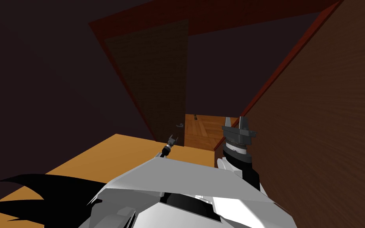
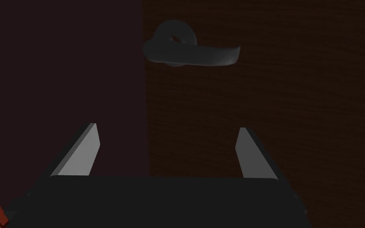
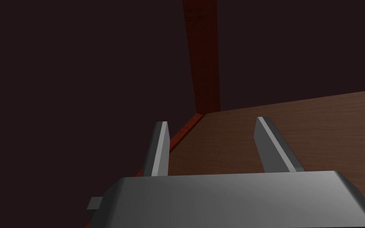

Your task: Pull the door open

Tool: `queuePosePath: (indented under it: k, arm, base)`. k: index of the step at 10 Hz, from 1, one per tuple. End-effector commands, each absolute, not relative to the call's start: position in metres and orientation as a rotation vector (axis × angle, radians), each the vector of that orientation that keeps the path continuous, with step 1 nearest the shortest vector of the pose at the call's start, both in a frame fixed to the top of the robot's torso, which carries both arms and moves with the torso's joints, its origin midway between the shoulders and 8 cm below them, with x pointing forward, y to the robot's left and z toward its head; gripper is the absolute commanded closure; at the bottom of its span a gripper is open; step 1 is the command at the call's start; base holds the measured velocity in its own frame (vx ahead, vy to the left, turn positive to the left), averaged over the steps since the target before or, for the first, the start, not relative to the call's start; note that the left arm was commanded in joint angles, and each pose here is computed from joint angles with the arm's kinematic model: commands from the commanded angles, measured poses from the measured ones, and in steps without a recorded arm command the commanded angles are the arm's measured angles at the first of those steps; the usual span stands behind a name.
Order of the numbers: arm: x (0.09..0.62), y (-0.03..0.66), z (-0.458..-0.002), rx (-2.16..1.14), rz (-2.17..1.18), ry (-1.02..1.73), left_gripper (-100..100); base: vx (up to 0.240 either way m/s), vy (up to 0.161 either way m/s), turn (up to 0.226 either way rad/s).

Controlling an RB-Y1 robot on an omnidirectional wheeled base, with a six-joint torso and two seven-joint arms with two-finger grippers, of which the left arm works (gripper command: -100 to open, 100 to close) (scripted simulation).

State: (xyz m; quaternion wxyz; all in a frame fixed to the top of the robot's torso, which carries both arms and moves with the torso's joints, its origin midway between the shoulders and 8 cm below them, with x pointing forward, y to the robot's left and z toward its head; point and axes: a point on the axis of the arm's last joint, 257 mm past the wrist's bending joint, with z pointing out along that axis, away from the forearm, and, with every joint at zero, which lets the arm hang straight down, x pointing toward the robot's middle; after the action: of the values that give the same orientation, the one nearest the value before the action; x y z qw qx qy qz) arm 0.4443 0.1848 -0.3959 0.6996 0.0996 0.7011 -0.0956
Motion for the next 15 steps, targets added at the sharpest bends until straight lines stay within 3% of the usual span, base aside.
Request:
queuePosePath:
  k: [1, 15]
  arm:
    - [0.447, 0.184, -0.396, 0.169, -0.257, 1.571, -100]
    - [0.462, 0.179, -0.399, -0.203, -0.558, 1.591, -100]
  base:
    - [-0.01, 0.001, -0.013]
    - [-0.005, 0.0, -0.003]
